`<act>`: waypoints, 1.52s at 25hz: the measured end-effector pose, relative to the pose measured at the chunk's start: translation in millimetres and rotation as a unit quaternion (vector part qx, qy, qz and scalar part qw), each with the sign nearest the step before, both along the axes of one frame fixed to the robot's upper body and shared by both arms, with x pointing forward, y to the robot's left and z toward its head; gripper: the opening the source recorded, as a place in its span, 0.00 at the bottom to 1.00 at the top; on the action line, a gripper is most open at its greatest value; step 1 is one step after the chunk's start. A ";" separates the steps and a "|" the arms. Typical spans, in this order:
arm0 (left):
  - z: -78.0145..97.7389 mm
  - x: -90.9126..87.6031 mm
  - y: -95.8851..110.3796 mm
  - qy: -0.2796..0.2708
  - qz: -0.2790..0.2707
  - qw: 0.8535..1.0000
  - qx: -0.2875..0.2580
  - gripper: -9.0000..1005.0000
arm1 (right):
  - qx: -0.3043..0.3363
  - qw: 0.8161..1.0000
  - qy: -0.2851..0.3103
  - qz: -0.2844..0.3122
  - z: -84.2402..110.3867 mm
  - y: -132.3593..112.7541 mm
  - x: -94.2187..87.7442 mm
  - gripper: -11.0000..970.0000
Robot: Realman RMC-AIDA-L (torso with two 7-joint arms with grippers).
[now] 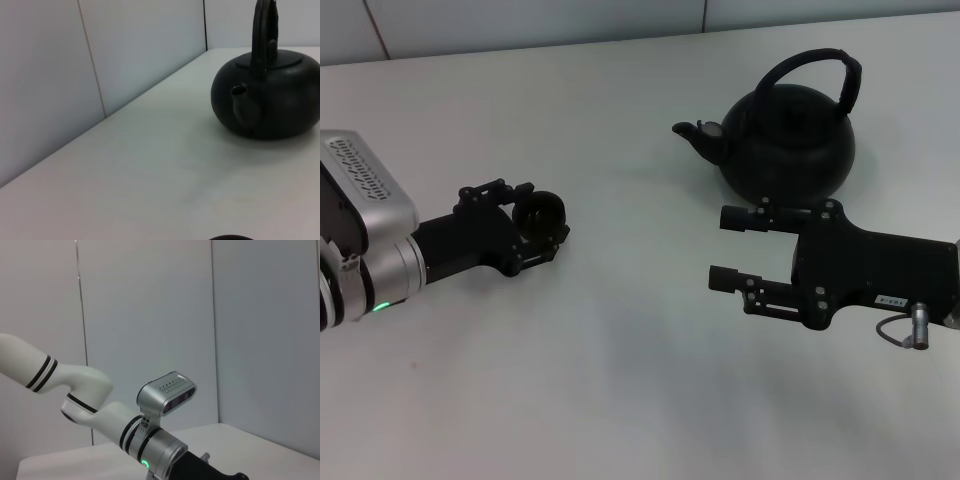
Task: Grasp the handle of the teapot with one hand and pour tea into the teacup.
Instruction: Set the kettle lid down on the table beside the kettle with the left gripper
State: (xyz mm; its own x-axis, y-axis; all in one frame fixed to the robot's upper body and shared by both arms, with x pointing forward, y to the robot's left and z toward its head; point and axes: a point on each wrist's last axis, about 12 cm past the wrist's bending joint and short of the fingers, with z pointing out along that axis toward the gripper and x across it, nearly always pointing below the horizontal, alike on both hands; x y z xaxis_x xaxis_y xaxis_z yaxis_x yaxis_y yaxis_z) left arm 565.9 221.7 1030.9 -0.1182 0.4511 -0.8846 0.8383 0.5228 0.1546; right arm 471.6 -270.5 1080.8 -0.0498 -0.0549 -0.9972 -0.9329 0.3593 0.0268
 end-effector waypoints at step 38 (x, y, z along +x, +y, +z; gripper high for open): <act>-6.0 0.7 -2.2 0.008 0.001 1.000 0.022 0.69 | 0.000 1.000 -0.002 -0.001 0.9 0.7 2.1 0.64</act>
State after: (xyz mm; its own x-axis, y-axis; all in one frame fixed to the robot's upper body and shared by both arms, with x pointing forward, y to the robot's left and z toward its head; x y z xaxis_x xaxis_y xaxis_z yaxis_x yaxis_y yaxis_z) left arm 566.6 219.5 1024.9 -0.1336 0.4895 -0.8617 0.8401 0.5171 0.1635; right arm 473.7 -269.8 1081.7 -0.0458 -0.0546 -0.9975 -0.9322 0.3613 0.0230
